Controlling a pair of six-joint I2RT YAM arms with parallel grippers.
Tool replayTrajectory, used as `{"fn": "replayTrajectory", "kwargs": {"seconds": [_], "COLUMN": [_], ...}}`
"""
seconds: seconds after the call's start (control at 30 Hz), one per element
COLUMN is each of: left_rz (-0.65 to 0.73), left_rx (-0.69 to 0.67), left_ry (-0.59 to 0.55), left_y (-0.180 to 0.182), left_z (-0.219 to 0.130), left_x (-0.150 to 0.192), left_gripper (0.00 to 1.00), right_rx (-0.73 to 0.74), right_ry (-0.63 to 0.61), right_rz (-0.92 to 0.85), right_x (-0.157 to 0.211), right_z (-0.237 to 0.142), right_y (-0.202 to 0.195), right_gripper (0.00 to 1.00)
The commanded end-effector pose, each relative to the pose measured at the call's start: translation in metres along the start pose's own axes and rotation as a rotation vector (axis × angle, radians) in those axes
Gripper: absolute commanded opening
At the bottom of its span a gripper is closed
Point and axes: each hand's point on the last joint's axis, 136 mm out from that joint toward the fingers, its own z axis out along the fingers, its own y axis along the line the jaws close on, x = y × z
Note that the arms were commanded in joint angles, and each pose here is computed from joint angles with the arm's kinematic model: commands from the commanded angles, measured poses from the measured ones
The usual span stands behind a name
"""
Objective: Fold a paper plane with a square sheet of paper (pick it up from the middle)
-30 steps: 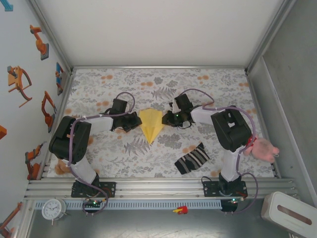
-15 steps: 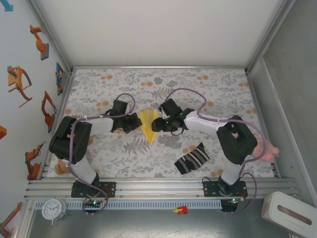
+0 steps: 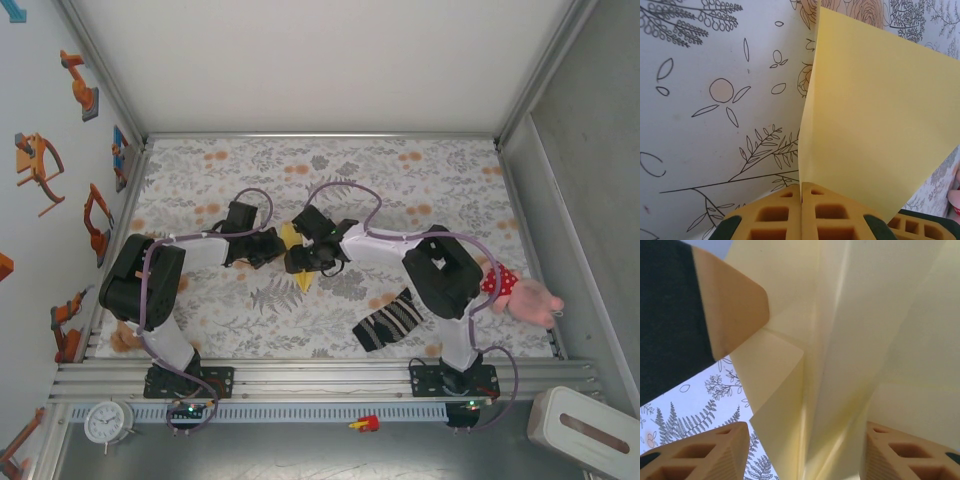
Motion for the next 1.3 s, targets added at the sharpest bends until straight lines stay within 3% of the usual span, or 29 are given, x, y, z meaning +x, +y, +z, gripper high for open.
{"fn": "replayTrajectory", "kwargs": {"seconds": [0.0, 0.5, 0.9, 1.17, 1.27], "left_rz": [-0.011, -0.012, -0.015, -0.050, -0.061], "left_rx": [0.001, 0.000, -0.123, -0.289, -0.313], "left_ry": [0.018, 0.016, -0.124, -0.227, -0.248], "left_y": [0.001, -0.002, 0.014, 0.053, 0.061], "left_z": [0.001, -0.002, -0.054, -0.095, -0.103], "left_x": [0.005, 0.004, -0.014, -0.018, -0.018], "left_gripper": [0.05, 0.10, 0.45, 0.74, 0.79], "right_rx": [0.053, 0.138, 0.312, 0.406, 0.441], "right_ry": [0.004, 0.027, -0.062, -0.110, -0.098], "right_rz": [0.011, 0.047, 0.087, 0.115, 0.110], "right_x": [-0.002, -0.001, -0.020, -0.056, -0.070], "right_z": [0.003, 0.015, -0.021, -0.060, -0.064], "right_y": [-0.005, -0.020, -0.065, -0.143, -0.168], "right_gripper": [0.53, 0.34, 0.08, 0.05, 0.05]}}
